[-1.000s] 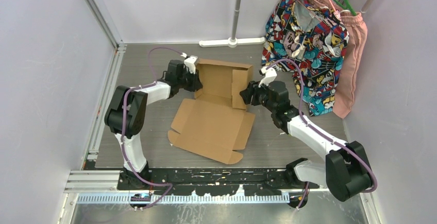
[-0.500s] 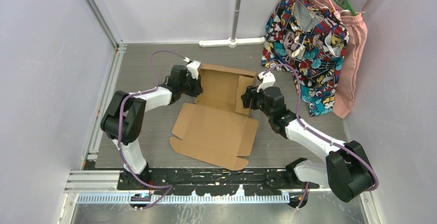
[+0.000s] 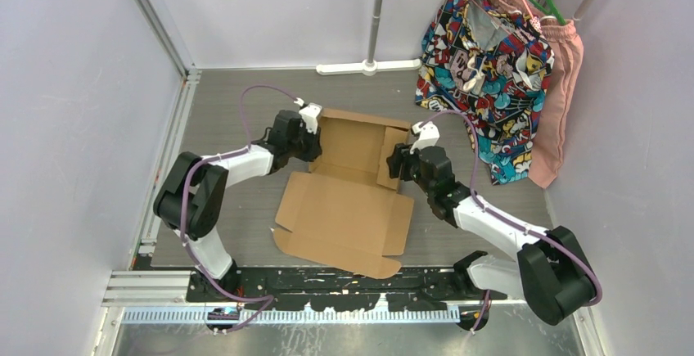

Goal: Fold the paper box

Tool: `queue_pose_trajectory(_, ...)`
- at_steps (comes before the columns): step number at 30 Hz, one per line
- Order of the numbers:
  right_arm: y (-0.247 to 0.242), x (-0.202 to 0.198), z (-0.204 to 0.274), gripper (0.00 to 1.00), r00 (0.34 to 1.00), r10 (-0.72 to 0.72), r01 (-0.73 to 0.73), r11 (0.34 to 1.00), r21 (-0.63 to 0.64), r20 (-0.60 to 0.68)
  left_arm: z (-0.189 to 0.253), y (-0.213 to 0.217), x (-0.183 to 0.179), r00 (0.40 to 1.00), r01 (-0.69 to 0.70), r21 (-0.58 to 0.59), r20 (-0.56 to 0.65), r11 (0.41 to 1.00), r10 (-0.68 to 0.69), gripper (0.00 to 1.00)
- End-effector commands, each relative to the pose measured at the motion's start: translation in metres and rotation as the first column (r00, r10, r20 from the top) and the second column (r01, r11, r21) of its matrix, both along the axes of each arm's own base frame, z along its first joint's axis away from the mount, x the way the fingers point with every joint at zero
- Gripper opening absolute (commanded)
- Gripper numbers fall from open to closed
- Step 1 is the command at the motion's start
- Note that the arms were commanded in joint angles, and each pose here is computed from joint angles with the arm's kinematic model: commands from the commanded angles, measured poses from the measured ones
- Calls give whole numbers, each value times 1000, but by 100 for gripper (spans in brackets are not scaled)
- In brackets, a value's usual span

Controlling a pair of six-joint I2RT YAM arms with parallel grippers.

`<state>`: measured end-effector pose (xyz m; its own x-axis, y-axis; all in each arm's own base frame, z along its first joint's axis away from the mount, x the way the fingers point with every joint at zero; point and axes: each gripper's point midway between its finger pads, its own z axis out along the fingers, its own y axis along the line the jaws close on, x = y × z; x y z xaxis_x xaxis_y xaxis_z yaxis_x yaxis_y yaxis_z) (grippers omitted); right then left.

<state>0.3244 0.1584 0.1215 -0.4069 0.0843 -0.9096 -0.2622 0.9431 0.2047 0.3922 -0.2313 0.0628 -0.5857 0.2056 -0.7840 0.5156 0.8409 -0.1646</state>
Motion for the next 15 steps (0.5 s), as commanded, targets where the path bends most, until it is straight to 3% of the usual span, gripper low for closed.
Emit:
queue_pose_trajectory(1,-6,9,22,61,994,-61,58,998,37,92,24,-16,-17,997,71,-26,34,997,-70,19)
queue_pose_trajectory(15,-9,4,14,56,987,-120,122,992,-12,102,37,-20,-34,997,52,26,61,998,-53,19)
